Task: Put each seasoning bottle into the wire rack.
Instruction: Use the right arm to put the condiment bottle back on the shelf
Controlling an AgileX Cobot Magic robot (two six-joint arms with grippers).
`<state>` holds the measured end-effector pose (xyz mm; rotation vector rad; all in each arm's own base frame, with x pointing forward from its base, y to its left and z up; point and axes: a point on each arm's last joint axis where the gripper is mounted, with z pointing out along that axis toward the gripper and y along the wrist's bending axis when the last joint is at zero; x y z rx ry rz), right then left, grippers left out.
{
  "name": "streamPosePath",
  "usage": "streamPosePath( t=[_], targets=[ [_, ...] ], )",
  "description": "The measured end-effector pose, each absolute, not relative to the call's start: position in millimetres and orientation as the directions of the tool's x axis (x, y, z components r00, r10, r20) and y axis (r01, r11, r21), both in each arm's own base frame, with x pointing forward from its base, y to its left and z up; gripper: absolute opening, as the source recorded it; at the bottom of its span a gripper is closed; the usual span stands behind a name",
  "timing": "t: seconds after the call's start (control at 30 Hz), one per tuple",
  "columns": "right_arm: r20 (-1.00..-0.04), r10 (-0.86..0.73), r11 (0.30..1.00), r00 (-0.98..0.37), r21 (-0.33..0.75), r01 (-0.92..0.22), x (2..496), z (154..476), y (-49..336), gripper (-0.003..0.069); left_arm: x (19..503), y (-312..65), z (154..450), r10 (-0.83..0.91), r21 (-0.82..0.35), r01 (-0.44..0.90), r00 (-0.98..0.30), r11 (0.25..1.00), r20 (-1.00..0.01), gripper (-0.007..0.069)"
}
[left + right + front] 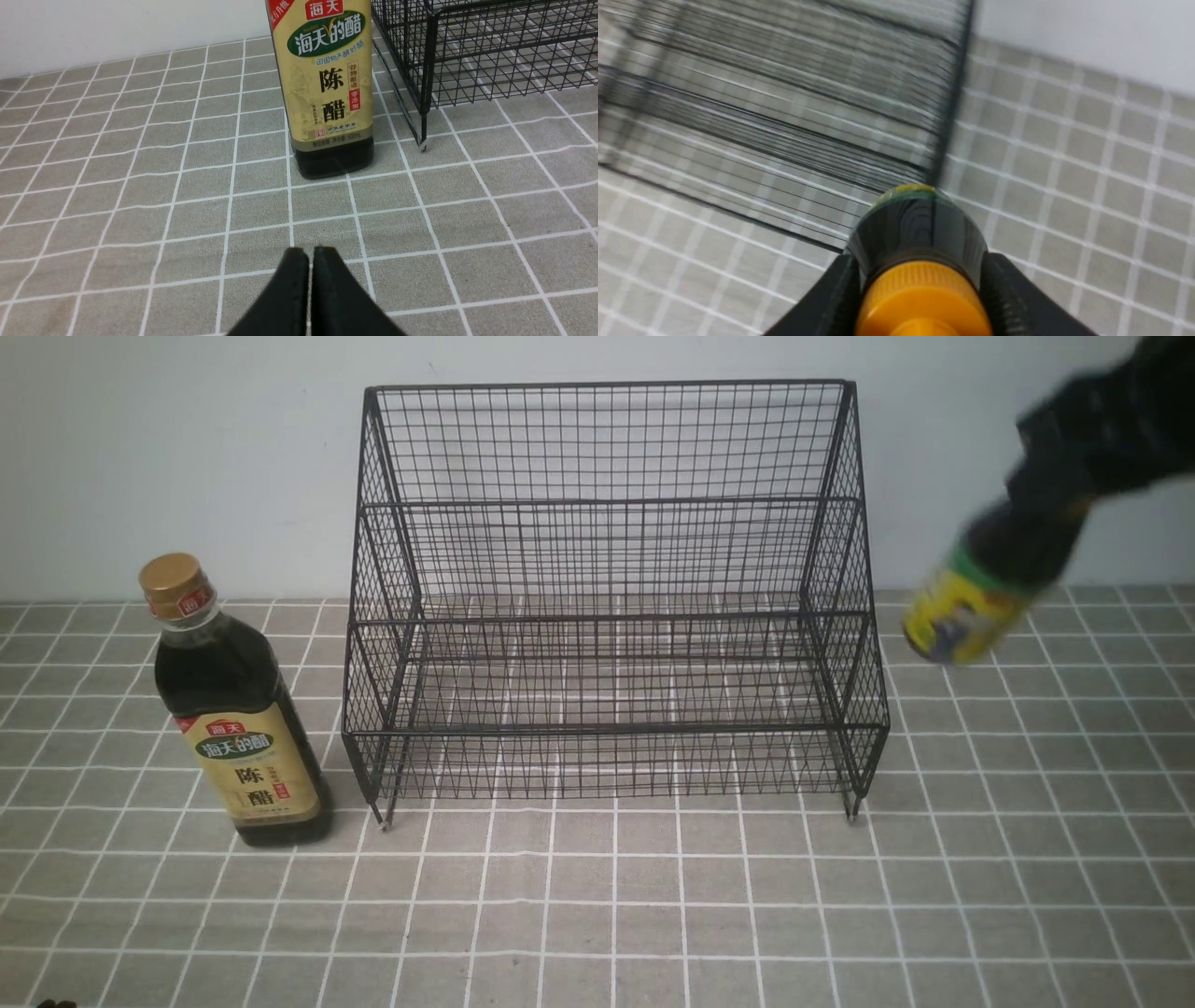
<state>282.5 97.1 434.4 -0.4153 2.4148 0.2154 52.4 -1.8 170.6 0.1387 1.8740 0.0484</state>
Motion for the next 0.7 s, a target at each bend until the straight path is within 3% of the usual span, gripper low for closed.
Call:
streamPosePath(
  t=[0.13,0.37,0.7],
  targets=[
    [-0.638,-0.287,0.906,-0.715,0.060,-0.418,280.2,434.4,124.2,0.0304,52.4,-1.8,170.6,0.120,0.104,0.071,-0.297,0.992,-0.947,-0.0007],
    [-0.510,-0.366,0.893,-0.779,0.043,-0.448,312.9,383.3,162.1,0.0304,52.4,-1.8,170.6,0.120,0.104,0.071,-0.297,0.992,-0.947,-0.0007],
    [-0.570,-0.352,0.897,-0.742,0.023,-0.442,335.1,371.0,171.2,0.0304,52.4,-1.8,170.6,0.121,0.104,0.072,-0.298,0.992,-0.947,-0.0007]
  ],
)
